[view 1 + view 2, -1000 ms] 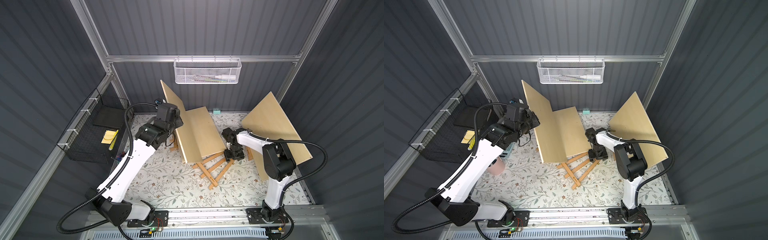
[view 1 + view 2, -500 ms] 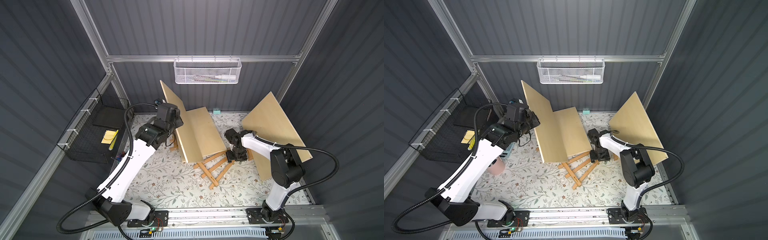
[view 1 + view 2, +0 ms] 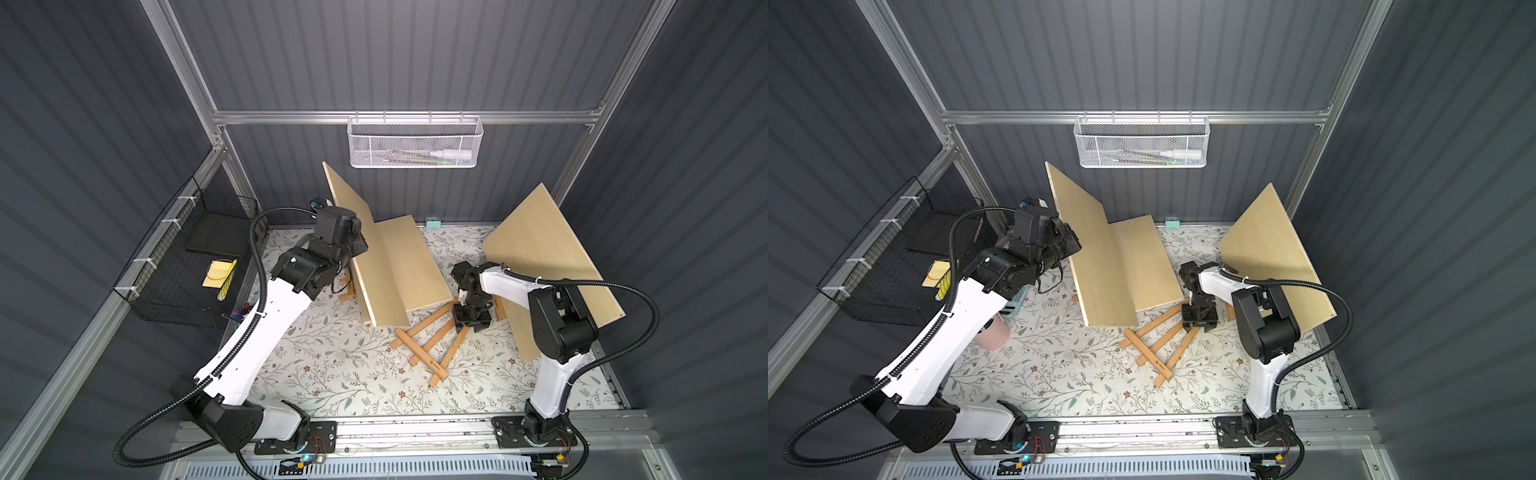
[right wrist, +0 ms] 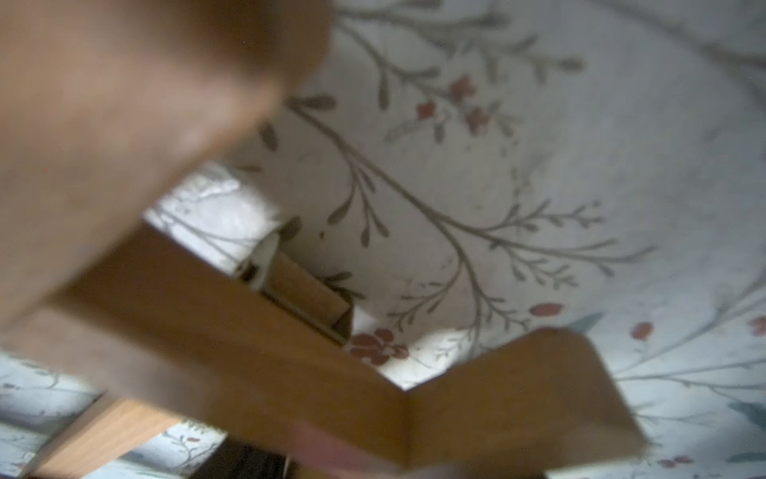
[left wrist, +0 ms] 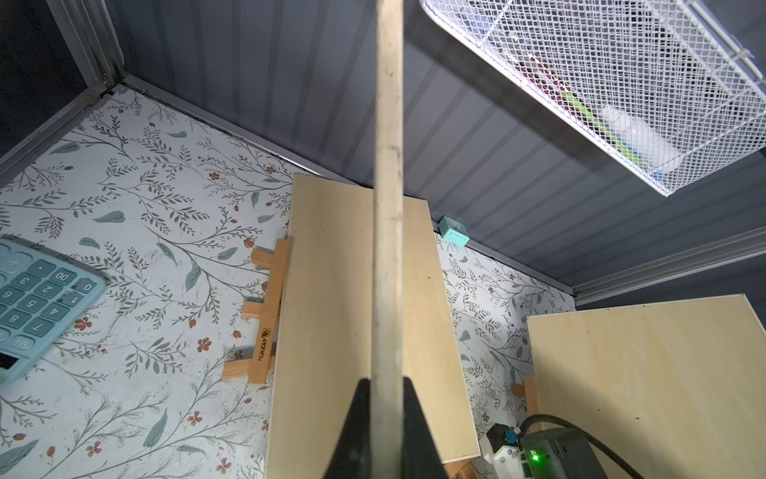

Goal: Assemble the easel
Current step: Adjust the easel at the center of the board, then pick up the easel at the center of the board.

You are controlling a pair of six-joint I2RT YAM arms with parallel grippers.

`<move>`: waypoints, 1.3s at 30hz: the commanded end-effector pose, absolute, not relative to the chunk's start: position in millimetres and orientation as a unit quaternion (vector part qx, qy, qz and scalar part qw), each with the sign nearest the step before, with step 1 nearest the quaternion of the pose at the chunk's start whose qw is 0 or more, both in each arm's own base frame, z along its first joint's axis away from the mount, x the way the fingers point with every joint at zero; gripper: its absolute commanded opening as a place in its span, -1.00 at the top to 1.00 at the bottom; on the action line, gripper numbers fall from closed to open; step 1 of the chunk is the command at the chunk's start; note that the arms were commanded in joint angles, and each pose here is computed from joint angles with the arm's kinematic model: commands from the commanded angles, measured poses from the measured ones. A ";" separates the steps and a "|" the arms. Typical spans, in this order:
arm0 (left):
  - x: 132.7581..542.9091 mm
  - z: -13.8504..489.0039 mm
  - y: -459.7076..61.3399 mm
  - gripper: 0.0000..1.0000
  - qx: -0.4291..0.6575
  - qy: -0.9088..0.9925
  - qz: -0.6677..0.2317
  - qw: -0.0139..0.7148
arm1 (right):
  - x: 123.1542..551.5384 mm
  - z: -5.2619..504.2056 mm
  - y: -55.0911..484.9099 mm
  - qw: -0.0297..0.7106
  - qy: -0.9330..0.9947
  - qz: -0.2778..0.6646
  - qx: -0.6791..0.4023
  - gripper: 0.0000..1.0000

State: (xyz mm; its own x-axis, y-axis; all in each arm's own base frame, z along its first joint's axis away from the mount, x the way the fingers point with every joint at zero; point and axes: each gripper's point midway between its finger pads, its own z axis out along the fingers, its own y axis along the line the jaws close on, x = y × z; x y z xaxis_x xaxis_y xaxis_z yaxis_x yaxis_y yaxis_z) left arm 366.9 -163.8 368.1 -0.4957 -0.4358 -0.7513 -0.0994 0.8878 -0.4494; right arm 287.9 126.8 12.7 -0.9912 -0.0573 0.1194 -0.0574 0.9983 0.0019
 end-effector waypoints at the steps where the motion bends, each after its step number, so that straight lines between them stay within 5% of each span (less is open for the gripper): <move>1: 366.0 442.7 -158.6 1.00 -0.187 0.766 -0.248 0.563 | 304.1 11.9 105.7 0.037 -0.996 0.069 0.050 -0.14; 13: 365.9 440.3 -159.9 1.00 -0.191 0.765 -0.255 0.560 | 301.5 13.0 143.0 0.013 -0.998 -0.053 0.034 0.34; 22: 362.4 445.7 -155.7 1.00 -0.182 0.765 -0.244 0.568 | 301.4 43.6 144.1 -0.005 -0.995 -0.097 0.026 0.94; 33: 363.6 469.1 -147.0 1.00 -0.164 0.754 -0.211 0.600 | 226.7 98.2 101.9 0.025 -0.994 -0.108 -0.015 1.00; 39: 373.8 467.3 -154.4 1.00 -0.146 0.764 -0.196 0.597 | 262.5 175.2 99.2 -0.100 -0.982 -0.159 -0.036 1.00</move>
